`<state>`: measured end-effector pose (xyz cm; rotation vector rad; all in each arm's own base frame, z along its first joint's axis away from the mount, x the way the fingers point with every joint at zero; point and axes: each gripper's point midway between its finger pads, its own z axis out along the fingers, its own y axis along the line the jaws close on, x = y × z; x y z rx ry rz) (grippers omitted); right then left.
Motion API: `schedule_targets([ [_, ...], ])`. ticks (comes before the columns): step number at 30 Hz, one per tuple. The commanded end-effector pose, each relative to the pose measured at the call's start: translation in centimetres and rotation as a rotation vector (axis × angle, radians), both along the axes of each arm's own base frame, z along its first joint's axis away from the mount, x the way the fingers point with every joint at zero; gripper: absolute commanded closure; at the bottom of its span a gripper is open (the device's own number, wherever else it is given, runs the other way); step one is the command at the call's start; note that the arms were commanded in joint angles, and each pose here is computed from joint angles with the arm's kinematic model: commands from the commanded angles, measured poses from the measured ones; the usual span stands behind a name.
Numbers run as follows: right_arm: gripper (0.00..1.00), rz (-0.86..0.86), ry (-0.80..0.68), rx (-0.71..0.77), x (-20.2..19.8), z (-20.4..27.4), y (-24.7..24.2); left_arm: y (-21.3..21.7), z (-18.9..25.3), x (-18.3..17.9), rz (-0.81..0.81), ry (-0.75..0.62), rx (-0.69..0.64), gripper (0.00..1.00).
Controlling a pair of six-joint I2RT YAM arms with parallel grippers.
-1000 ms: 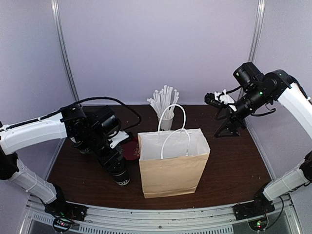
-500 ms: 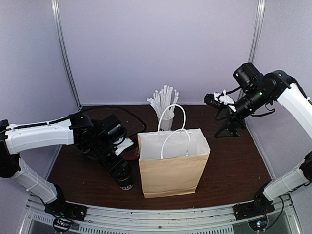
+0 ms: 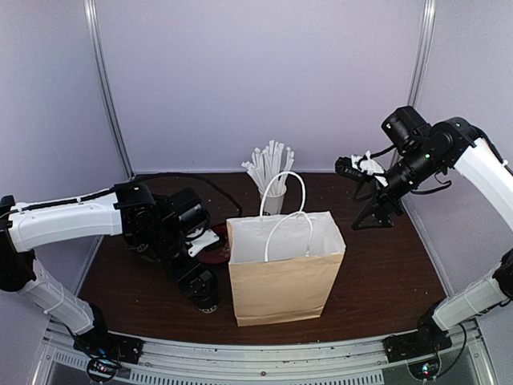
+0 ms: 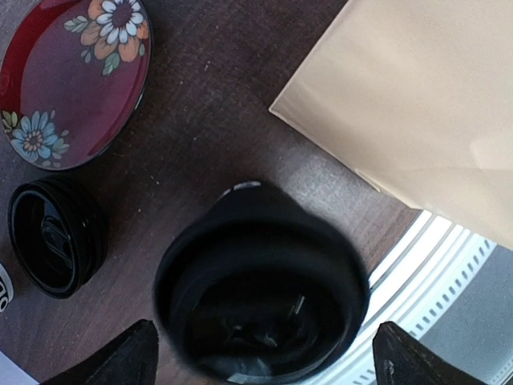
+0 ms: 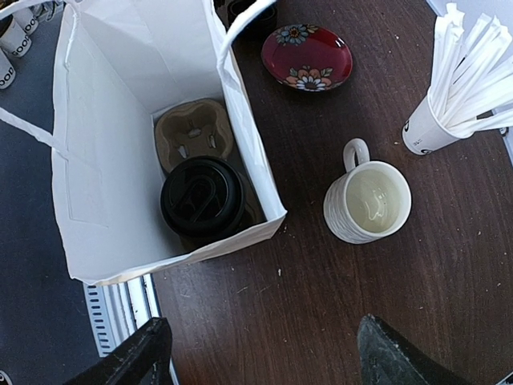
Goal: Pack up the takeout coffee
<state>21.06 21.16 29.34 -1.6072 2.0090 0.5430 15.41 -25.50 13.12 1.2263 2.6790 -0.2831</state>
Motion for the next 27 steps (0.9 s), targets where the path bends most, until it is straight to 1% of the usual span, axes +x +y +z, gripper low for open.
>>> schedule_targets([
  [1,0.17,0.004,-0.006,0.025,-0.4,0.3,-0.1,0.0,1.3,-0.7,-0.015,0.039,0.016,0.04],
  [4,0.17,0.005,-0.003,0.029,-0.6,0.3,-0.1,-0.3,1.7,-0.7,-0.019,0.05,0.014,0.09],
  [7,0.17,0.006,-0.001,0.033,-0.8,0.3,-0.2,-0.5,1.9,-0.4,-0.032,0.036,0.014,0.11],
  [13,0.17,0.004,-0.004,0.035,-1.1,0.2,-0.4,-1.2,2.0,-0.4,-0.1,0.015,-0.03,0.13],
  [22,0.17,0.005,-0.002,0.037,-1.4,0.2,-0.5,-1.4,1.0,0.0,-0.155,0.012,0.013,0.12],
  [27,0.16,0.003,-0.005,0.036,-1.4,0.2,-0.5,-1.8,0.4,-0.2,-0.166,0.036,0.013,0.14],
])
